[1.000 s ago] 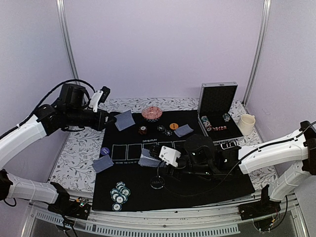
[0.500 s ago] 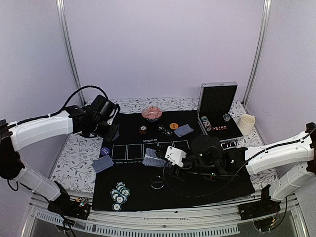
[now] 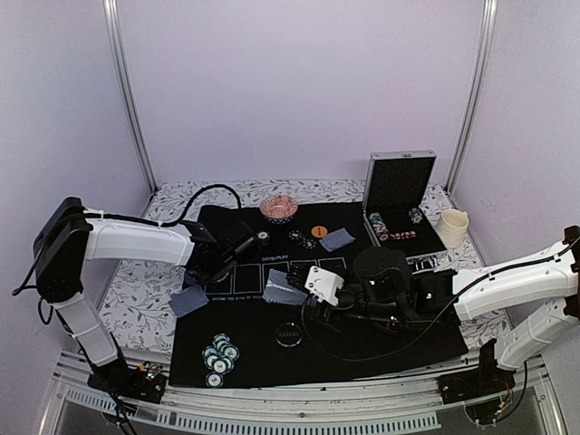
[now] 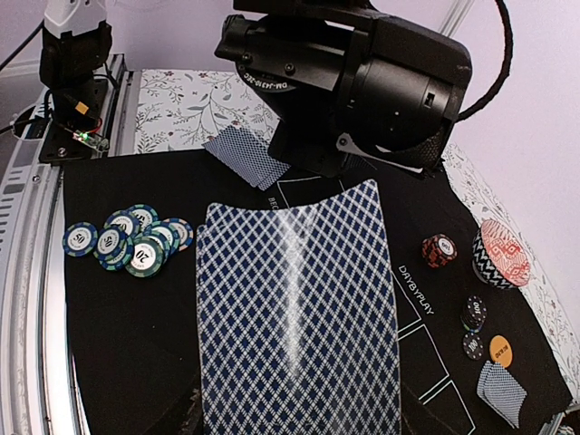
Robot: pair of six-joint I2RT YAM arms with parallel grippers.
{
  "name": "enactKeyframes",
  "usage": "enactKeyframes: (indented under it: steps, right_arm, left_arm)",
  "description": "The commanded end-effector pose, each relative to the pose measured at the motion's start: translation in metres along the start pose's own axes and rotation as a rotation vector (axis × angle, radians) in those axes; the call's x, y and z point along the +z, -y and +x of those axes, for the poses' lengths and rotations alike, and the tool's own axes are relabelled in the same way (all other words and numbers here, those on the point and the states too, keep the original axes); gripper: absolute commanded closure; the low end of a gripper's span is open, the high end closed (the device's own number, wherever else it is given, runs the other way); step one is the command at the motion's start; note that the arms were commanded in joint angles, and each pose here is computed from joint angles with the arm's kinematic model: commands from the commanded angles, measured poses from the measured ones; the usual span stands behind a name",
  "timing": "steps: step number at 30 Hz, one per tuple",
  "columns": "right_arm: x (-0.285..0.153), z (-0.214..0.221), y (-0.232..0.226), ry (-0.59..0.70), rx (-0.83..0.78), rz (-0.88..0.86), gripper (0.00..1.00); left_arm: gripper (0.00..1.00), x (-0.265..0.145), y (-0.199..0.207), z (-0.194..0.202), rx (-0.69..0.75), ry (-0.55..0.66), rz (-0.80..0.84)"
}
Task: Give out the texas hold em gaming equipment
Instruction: Flop the poker card into the community card area.
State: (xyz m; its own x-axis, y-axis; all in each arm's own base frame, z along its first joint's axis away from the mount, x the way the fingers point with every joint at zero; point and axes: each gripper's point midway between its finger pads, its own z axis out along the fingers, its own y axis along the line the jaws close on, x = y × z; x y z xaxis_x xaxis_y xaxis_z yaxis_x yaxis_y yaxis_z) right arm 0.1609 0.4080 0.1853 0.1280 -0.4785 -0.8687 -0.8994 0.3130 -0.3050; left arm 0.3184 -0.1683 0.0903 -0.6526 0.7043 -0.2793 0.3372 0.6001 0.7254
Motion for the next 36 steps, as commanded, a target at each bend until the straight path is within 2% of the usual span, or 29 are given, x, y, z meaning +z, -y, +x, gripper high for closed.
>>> enactKeyframes:
  steps: [1,6,11,14,24,36]
  right_arm:
    - [-0.006,-0.015,0.010,0.051,0.021,0.031,0.51]
    - [-0.007,-0.014,0.009,0.045,0.024,0.029,0.51]
    - [-0.007,-0.016,0.009,0.048,0.026,0.028,0.51]
    - [-0.008,-0.016,0.010,0.046,0.027,0.031,0.51]
    - [-0.010,-0.014,0.010,0.042,0.035,0.030,0.51]
    - [-0.012,-0.014,0.011,0.043,0.030,0.034,0.51]
  left_arm:
    - [1.00,-0.007,-0.009,0.001,0.007,0.013,-0.039]
    - [1.00,-0.007,0.026,0.006,0.129,0.041,0.029]
    - [1.00,-0.003,0.067,0.017,0.260,0.013,0.086]
    - [1.00,-0.002,0.082,0.025,0.289,-0.004,0.128]
    - [1.00,-0.004,0.100,0.031,0.303,-0.018,0.225]
    - [1.00,-0.004,0.088,0.013,0.312,0.037,0.156]
